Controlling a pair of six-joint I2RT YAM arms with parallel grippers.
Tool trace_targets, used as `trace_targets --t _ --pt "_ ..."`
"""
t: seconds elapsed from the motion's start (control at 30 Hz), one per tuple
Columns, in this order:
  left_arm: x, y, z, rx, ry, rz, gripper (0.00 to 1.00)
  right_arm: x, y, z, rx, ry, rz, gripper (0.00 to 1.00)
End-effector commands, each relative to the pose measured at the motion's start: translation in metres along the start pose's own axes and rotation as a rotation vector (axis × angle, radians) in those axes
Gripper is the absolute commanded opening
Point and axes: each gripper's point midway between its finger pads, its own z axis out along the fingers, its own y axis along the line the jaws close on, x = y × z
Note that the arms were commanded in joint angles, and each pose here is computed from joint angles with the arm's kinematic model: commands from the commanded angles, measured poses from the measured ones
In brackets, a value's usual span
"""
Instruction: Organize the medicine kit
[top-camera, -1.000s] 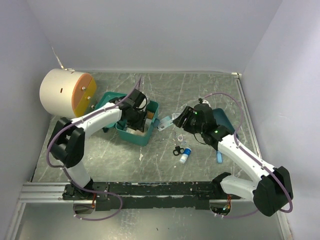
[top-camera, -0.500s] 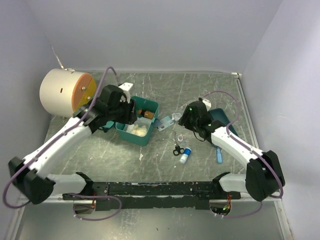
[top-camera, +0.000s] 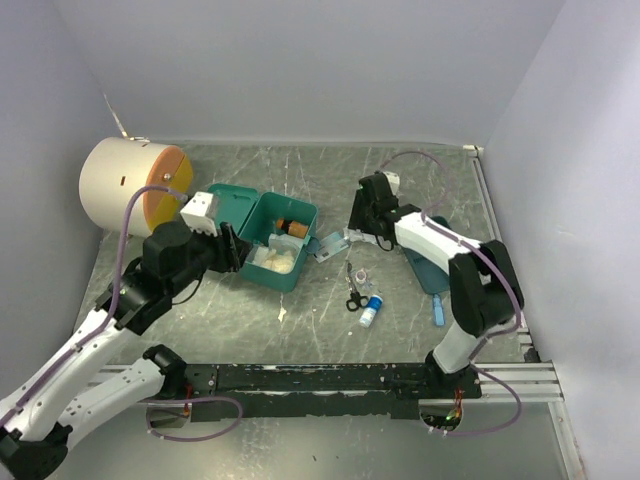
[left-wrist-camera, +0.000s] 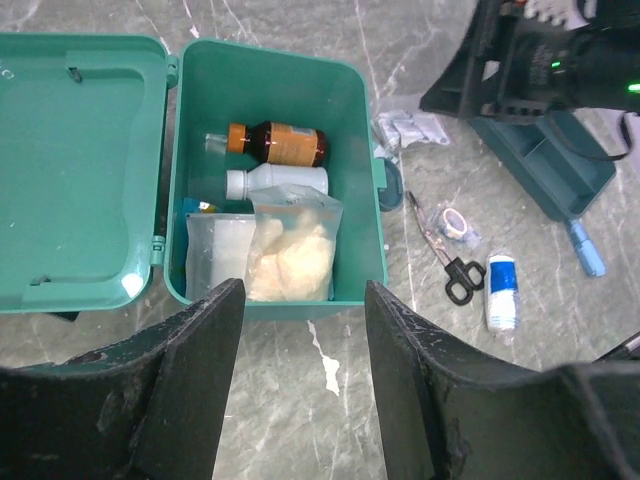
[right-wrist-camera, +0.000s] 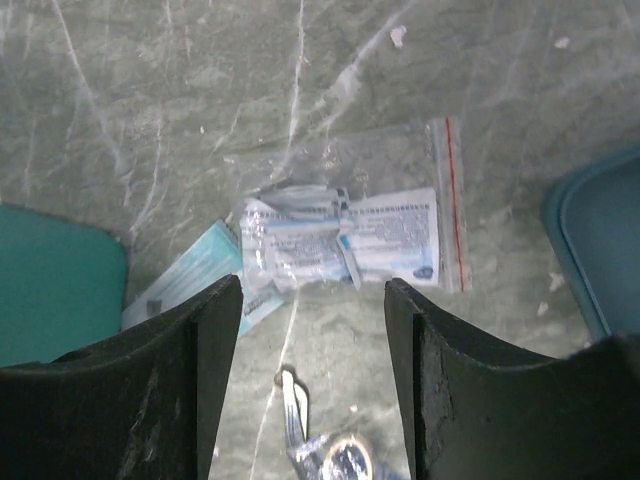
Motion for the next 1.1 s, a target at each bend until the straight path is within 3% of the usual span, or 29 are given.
trace_targets --t 0.0,0.27,0.5,0.73,0.93,1.07 --pt "-0.026 -0.004 -0.012 0.019 -0.142 -0.065 0.63 0.003 0.004 0.018 0.002 0.063 -0.081 0.59" --pt "-0.035 0.001 -0.025 0.002 -0.180 -0.058 0.75 0.019 -0.002 0.045 0.066 0.147 -0.098 0.59" --pt "-0.033 -0.002 -0.022 0.014 -0.161 -0.053 0.76 0.036 -0.038 0.040 0.178 0.192 -0.181 0.56" --pt "-0.031 -0.003 -0.019 0.015 -0.156 -0.056 0.77 0.052 -0.053 0.023 0.174 0.221 -0.233 0.55" --pt "-0.030 -0.004 -0.016 0.021 -0.146 -0.056 0.76 0.043 -0.041 0.009 0.096 0.181 -0.209 0.54" --pt "-0.030 -0.004 -0.016 0.017 -0.146 -0.058 0.76 0.023 -0.037 -0.009 0.087 0.077 -0.075 0.56"
